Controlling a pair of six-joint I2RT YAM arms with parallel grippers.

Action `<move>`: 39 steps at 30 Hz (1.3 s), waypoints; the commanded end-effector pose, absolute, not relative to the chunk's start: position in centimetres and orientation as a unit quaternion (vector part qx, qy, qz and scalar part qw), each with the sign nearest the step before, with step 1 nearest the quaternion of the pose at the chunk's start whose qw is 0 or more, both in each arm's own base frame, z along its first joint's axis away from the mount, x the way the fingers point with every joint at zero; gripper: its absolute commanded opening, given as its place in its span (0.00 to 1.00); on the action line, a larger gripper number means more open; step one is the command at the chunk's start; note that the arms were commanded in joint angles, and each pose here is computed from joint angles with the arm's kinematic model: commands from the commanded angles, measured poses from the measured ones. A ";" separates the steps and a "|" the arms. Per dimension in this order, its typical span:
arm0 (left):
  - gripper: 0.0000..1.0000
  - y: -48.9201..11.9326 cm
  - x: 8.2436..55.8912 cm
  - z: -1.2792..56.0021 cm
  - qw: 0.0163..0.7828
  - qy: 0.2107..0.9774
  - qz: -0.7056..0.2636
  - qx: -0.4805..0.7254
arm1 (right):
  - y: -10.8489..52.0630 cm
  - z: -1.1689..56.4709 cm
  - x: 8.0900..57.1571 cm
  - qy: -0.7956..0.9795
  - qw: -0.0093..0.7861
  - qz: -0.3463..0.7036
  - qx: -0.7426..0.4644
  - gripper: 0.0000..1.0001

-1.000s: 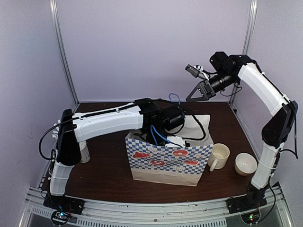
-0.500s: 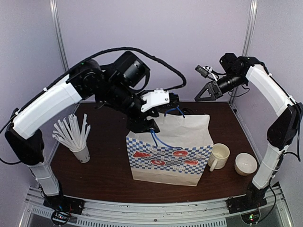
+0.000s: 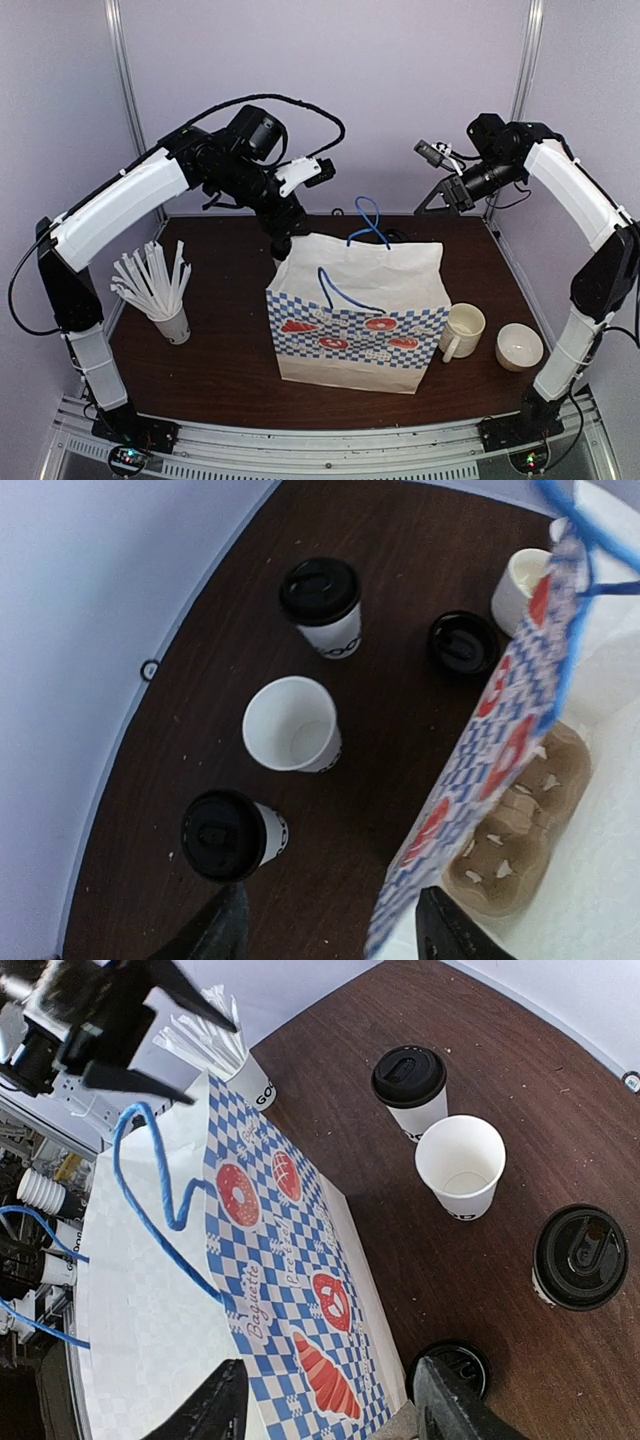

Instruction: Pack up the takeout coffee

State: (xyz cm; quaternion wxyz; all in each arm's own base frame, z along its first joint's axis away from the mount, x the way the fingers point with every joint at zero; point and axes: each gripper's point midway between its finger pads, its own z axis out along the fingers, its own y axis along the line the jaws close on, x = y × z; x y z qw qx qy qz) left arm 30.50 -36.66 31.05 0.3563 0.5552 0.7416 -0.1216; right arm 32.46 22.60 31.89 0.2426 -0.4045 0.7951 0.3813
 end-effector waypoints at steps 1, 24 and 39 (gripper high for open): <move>0.61 -34.2 34.9 32.2 0.383 0.795 -0.119 0.455 | 23.1 33.8 29.4 0.764 0.264 0.385 -0.445 0.62; 0.64 -39.6 29.6 31.2 0.332 0.705 -0.263 0.569 | 25.5 33.0 26.6 0.742 0.235 0.372 -0.507 0.67; 0.06 -40.2 25.9 29.7 0.273 0.682 -0.297 0.610 | 24.0 32.7 29.6 0.752 0.253 0.372 -0.482 0.67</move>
